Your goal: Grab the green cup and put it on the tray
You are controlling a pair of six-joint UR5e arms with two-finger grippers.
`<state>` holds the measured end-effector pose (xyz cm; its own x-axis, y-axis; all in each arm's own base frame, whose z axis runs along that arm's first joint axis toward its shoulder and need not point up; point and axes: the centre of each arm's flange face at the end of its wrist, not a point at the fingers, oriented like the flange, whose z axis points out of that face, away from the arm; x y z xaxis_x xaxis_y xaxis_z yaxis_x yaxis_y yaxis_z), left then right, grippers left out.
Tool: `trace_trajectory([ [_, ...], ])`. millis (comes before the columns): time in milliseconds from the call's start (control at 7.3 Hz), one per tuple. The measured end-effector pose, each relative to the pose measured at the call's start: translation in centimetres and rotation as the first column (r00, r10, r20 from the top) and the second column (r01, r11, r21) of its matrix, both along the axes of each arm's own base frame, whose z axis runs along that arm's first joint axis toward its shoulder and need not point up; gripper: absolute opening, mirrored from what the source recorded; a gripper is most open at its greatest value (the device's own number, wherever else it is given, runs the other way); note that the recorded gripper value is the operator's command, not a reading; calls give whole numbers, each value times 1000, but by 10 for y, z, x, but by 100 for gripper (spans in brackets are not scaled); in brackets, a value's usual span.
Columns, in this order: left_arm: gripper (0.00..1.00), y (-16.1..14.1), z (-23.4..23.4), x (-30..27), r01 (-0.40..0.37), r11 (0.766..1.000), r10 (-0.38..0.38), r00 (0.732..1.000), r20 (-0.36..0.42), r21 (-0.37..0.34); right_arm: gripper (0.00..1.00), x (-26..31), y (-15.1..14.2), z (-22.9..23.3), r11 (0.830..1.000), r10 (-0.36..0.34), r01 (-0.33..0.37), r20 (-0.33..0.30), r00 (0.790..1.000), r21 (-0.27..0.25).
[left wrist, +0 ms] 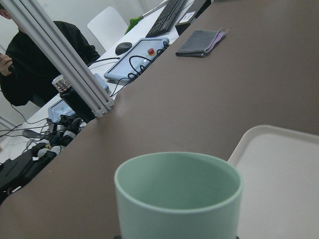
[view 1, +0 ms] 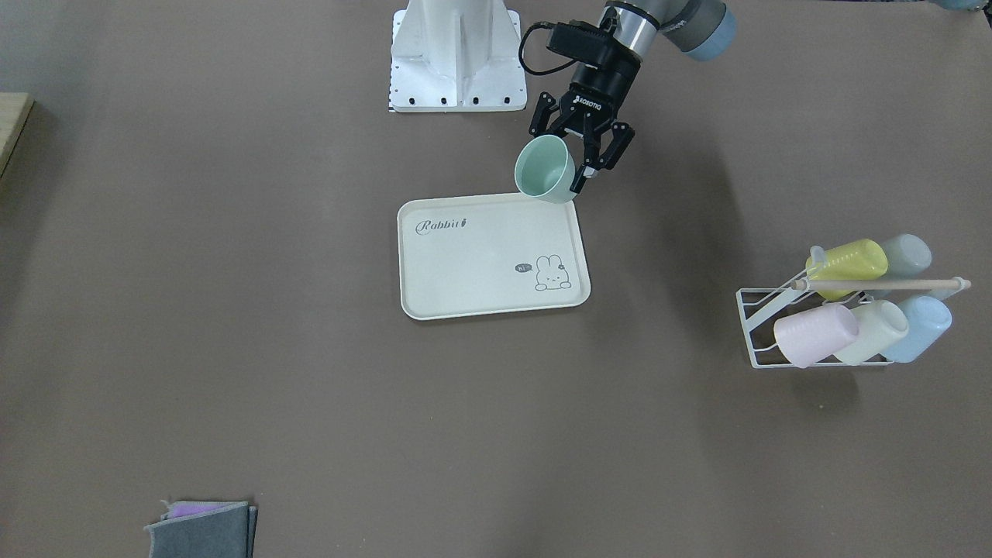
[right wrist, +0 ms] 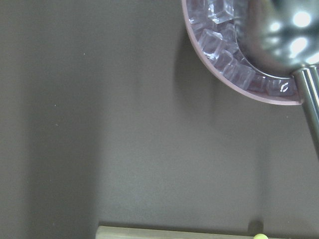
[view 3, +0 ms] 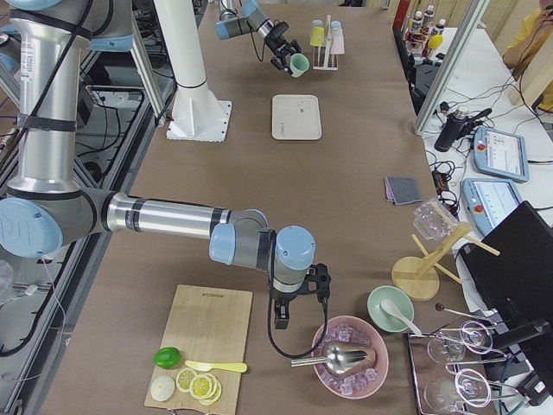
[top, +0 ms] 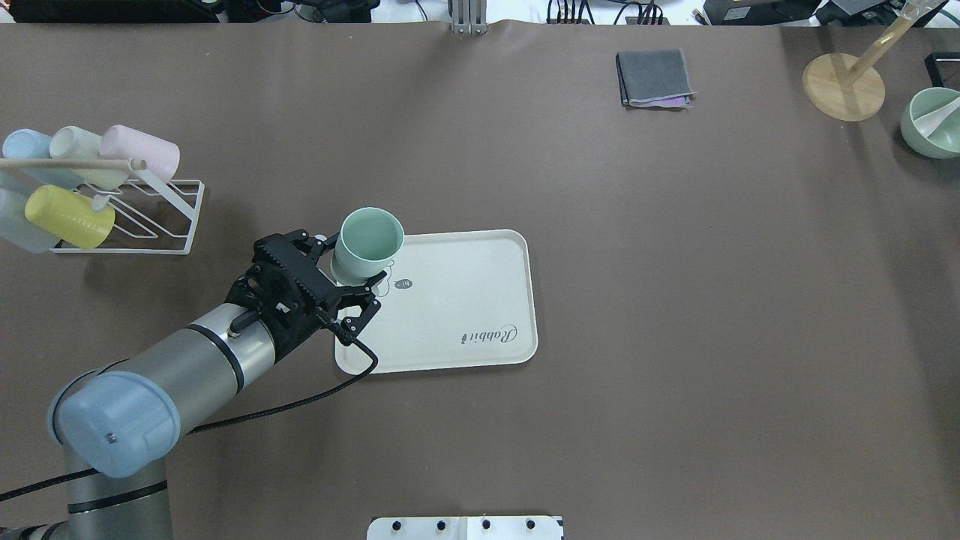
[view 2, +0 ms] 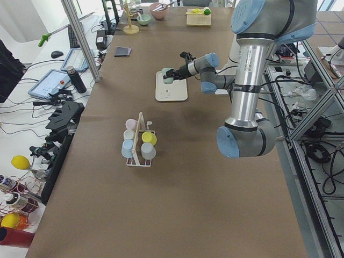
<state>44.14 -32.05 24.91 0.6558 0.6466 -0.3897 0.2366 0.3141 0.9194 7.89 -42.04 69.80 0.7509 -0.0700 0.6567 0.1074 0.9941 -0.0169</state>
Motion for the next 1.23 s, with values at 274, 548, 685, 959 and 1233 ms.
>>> trace_trajectory([
  [274, 0, -5, 16, 19, -10, 1000, 6, 985, -173, -24, 100, 1, 0, 1, 1000, -1, 1, -9, 1000, 0],
  [548, 0, -17, 25, 70, -22, 1000, 19, 960, -280, -7, 100, 1, 1, 2, 1000, -3, 3, -16, 1000, -2],
  [685, 0, -22, 28, 89, -23, 1000, 23, 948, -318, 5, 100, 1, 1, 2, 1000, -3, 3, -18, 1000, -3],
  [959, 0, -29, 26, 119, -26, 1000, 28, 938, -345, 12, 100, 1, 1, 5, 1000, -5, 4, -21, 1000, -8],
  [1233, 0, -34, 25, 146, -31, 999, 35, 934, -356, 17, 100, 0, 2, 7, 1000, -6, 6, -24, 1000, -13],
])
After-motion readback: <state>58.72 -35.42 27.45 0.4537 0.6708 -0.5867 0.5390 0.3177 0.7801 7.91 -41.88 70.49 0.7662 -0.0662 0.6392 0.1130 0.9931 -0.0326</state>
